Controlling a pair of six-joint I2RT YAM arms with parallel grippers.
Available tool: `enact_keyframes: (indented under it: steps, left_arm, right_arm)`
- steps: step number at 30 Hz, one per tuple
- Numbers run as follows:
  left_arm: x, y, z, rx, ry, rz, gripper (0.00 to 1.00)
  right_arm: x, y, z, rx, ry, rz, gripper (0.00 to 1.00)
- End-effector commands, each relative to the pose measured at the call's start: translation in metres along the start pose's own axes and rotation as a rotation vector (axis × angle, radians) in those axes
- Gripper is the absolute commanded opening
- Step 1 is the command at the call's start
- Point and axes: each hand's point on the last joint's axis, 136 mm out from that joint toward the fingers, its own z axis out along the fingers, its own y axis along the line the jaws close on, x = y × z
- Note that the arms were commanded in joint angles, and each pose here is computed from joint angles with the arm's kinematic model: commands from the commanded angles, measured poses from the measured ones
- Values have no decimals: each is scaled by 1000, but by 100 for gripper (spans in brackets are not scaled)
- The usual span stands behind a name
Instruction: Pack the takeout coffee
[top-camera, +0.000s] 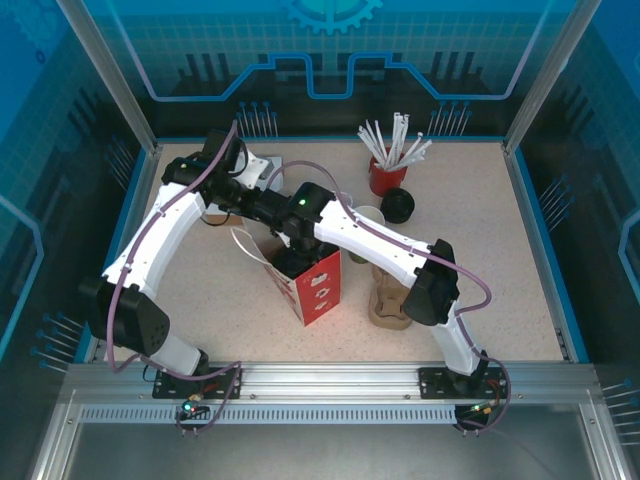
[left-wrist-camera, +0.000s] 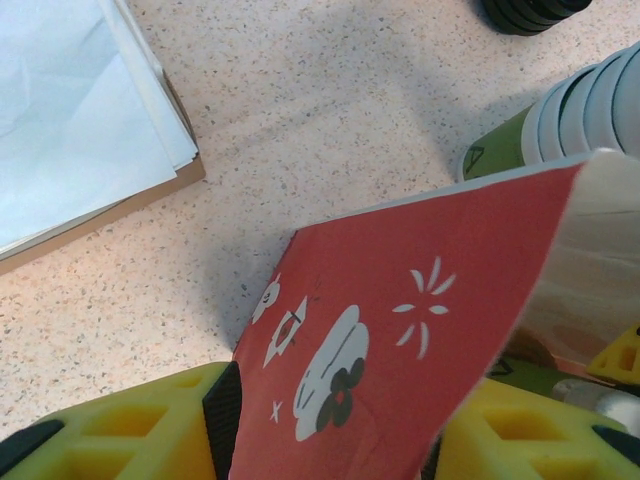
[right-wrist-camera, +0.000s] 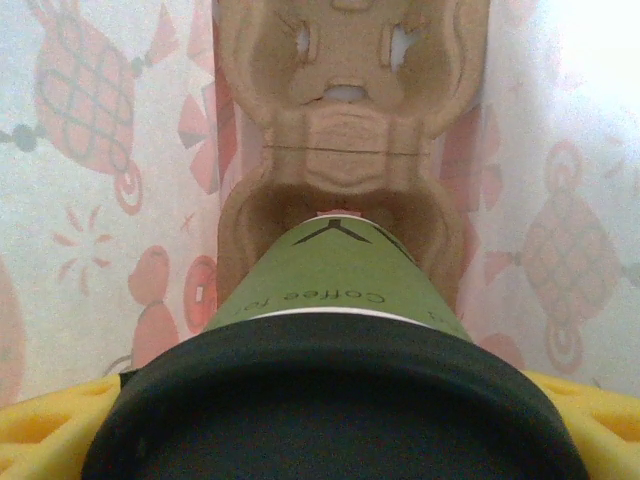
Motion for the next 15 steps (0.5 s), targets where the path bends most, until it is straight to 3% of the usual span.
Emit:
enact_keyframes:
  steps: [1,15]
  left_arm:
    - [0,-3,-7,-5,-16,4,51]
    - [1,-1,-8,-23,-8,5,54]
  right_arm:
    - [0,-2,10,-2,20,25,85]
    - [5,-4,33,5,61,23,85]
